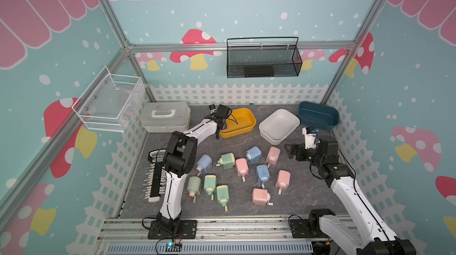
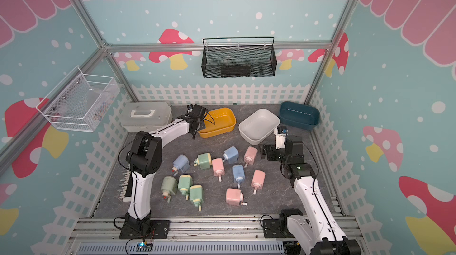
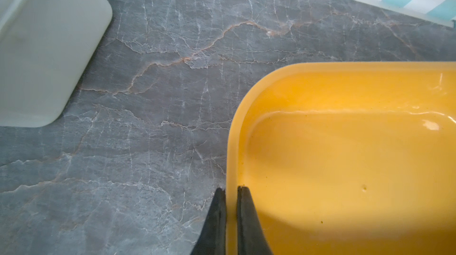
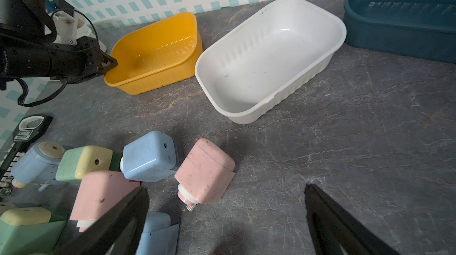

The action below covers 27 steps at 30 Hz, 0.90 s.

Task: Place the pencil sharpeners by color into the storage box
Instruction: Move the storage box to the center of the board.

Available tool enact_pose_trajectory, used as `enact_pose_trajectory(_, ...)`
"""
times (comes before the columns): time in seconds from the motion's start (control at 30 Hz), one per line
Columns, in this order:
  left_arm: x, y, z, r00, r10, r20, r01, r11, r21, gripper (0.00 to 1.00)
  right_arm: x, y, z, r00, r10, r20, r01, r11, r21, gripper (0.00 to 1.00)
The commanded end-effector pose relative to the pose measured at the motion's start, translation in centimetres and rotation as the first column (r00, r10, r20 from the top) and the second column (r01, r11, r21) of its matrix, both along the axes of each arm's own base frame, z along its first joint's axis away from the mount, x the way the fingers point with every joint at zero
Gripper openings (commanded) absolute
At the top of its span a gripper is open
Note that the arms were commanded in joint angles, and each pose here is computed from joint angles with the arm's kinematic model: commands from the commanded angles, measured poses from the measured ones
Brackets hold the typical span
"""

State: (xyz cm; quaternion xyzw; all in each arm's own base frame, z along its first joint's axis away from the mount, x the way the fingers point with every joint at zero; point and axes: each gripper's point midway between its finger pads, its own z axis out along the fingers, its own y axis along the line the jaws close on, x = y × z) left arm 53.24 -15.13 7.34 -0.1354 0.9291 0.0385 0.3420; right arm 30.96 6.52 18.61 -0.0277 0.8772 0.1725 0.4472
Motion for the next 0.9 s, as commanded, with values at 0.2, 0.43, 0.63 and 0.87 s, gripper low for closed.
enact_pose_trajectory(0.2,-1.7,-0.9,2.8,0.974,-0.221,-0.047,0.224,0.972,0.07,0.0,0.2,0.7,0.7,0.999,0.038,0.007,-0.038,0.999,0.007,0.99)
enact_pose_trajectory(0.43,-3.4,1.7,4.5,0.956,-0.284,-0.068,0.292,0.928,0.233,0.0,0.7,1.0,0.9,0.999,0.049,0.004,-0.049,0.998,0.028,0.98)
enact_pose_trajectory(0.63,-4.3,5.4,6.0,0.963,-0.268,0.017,0.256,0.936,0.242,0.0,0.6,1.1,0.8,0.999,0.047,-0.002,-0.047,0.998,0.034,0.99)
enact_pose_trajectory(0.87,-4.9,6.7,5.2,0.923,-0.384,0.012,0.38,0.917,0.117,0.0,0.7,1.0,1.0,0.999,0.041,0.0,-0.041,0.998,0.037,0.99)
